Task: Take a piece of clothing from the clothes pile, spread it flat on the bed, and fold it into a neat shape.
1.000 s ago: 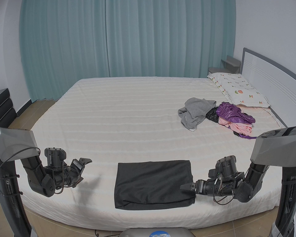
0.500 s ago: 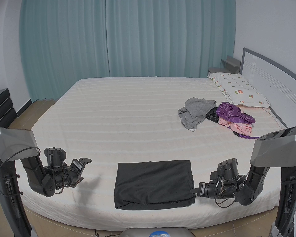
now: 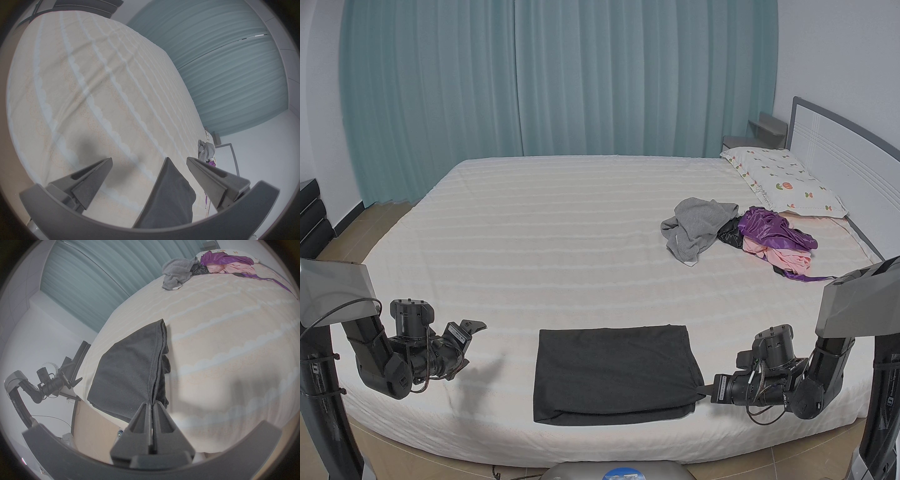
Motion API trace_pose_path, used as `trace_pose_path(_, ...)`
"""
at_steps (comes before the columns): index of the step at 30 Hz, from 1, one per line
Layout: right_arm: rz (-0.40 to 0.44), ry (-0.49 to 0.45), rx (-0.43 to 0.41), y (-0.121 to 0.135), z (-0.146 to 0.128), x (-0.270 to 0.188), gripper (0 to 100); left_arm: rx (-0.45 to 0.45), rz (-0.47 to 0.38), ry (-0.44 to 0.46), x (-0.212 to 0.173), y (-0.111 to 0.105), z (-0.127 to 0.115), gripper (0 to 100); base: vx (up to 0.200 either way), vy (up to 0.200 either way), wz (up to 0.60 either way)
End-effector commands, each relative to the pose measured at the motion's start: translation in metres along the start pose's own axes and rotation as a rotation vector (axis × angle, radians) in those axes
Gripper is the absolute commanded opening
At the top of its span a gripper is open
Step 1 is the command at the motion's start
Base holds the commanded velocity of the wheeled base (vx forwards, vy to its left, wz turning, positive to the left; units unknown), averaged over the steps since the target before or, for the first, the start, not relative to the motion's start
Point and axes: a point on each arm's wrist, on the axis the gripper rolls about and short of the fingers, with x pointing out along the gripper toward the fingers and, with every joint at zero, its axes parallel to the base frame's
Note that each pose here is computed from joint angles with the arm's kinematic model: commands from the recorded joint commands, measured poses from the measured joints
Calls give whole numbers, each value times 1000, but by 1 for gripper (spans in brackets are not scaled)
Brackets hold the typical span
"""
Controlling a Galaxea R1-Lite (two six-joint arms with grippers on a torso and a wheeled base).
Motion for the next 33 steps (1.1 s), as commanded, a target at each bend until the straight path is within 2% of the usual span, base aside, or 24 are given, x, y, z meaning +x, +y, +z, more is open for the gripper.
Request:
trace_pose_path(1,-7,9,-5,-2,-2,-2,0,-1,1,1,0,0,0,100,0,0,0)
trace_pose_path(6,-13,19,-22,-4,-4,-1,0,-1,1,1,0,0,0,100,0,0,0)
trace_pose_path(7,-16,26,-30,-4,-6,-2,100,-1,1,1,0,0,0,100,0,0,0)
trace_pose_path(12,-8,19,-41,-5,-4,-1,100,-1,1,1,0,0,0,100,0,0,0)
trace_pose_path(15,6,-22,-31,-5,8,3,100,-1,1,1,0,0,0,100,0,0,0)
trace_pose_path(17,28,-83,-14,-3,31,18,100,0,0,0,0,0,0,100,0,0,0)
trace_pose_path(20,25,-108,58,-6,49,42,100,0,0,0,0,0,0,100,0,0,0)
trace_pose_path(21,25,-108,58,-6,49,42,100,0,0,0,0,0,0,100,0,0,0)
trace_pose_path(23,27,-138,121,-12,64,57,100,0,0,0,0,0,0,100,0,0,0)
trace_pose_path(27,53,-205,136,-17,93,79,100,2,2,-1,1,0,0,100,0,0,0)
trace_pose_path(33,45,-167,172,-11,120,98,100,2,4,0,1,1,-1,100,0,0,0)
